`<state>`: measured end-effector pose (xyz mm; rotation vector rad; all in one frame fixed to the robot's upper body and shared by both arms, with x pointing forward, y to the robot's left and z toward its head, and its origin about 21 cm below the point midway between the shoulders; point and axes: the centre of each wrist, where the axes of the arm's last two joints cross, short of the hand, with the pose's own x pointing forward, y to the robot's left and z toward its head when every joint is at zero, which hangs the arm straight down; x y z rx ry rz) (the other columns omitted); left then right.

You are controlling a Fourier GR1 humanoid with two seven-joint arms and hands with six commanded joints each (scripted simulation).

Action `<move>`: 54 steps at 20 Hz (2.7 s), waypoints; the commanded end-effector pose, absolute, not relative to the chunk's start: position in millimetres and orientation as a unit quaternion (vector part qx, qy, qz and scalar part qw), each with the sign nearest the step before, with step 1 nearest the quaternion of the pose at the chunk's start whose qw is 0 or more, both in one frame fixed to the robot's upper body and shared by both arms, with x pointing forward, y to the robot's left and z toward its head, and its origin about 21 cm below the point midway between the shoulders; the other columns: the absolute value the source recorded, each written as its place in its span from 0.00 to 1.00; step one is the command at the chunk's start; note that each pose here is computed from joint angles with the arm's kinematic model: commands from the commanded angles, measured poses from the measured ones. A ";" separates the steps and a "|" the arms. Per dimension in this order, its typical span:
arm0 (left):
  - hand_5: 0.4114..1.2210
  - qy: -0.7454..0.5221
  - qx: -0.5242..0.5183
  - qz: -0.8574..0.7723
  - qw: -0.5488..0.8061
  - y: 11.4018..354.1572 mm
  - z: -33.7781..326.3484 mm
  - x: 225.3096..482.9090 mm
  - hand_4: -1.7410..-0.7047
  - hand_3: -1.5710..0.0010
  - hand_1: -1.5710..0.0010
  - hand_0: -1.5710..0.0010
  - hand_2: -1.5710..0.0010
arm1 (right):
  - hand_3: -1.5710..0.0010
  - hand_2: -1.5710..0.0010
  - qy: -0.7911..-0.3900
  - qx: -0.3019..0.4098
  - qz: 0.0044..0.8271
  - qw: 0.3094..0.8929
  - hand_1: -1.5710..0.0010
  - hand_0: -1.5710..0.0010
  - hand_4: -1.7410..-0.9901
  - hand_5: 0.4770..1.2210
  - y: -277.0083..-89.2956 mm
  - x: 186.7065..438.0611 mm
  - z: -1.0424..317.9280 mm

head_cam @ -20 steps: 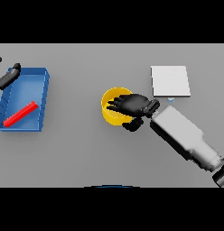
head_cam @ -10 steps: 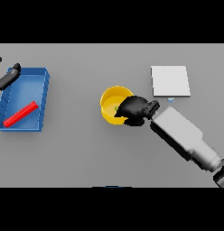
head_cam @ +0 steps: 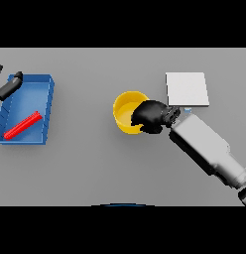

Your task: Pick up the red beaker and tilt it to pour out 1 green nut into yellow bowl. Pick up the yellow bowl and place it on the metallic measuring scale.

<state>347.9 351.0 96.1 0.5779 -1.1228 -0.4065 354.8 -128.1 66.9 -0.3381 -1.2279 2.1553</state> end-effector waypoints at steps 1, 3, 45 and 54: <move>0.35 -0.523 0.271 -0.187 0.787 353.9 100.2 349.0 0.99 1.00 1.00 1.00 1.00 | 0.15 0.15 -0.470 -0.129 0.813 0.319 0.02 0.01 0.01 0.99 -130.2 356.0 73.4; 0.35 -0.519 0.272 -0.185 0.789 350.0 100.1 351.7 0.98 1.00 1.00 1.00 1.00 | 0.18 0.12 -0.474 -0.142 0.804 0.329 0.01 0.01 0.01 0.99 -133.1 357.0 83.7; 0.38 -0.508 0.277 -0.188 0.793 348.4 108.7 348.8 0.98 1.00 1.00 1.00 1.00 | 0.33 0.15 -0.458 -0.276 0.672 0.512 0.16 0.28 0.05 1.00 -274.6 420.2 72.2; 0.36 -0.507 0.273 -0.190 0.795 345.4 104.7 348.6 0.98 1.00 1.00 1.00 1.00 | 0.71 0.76 -0.440 -0.271 0.690 0.506 0.84 0.90 0.36 0.49 -278.3 421.6 75.6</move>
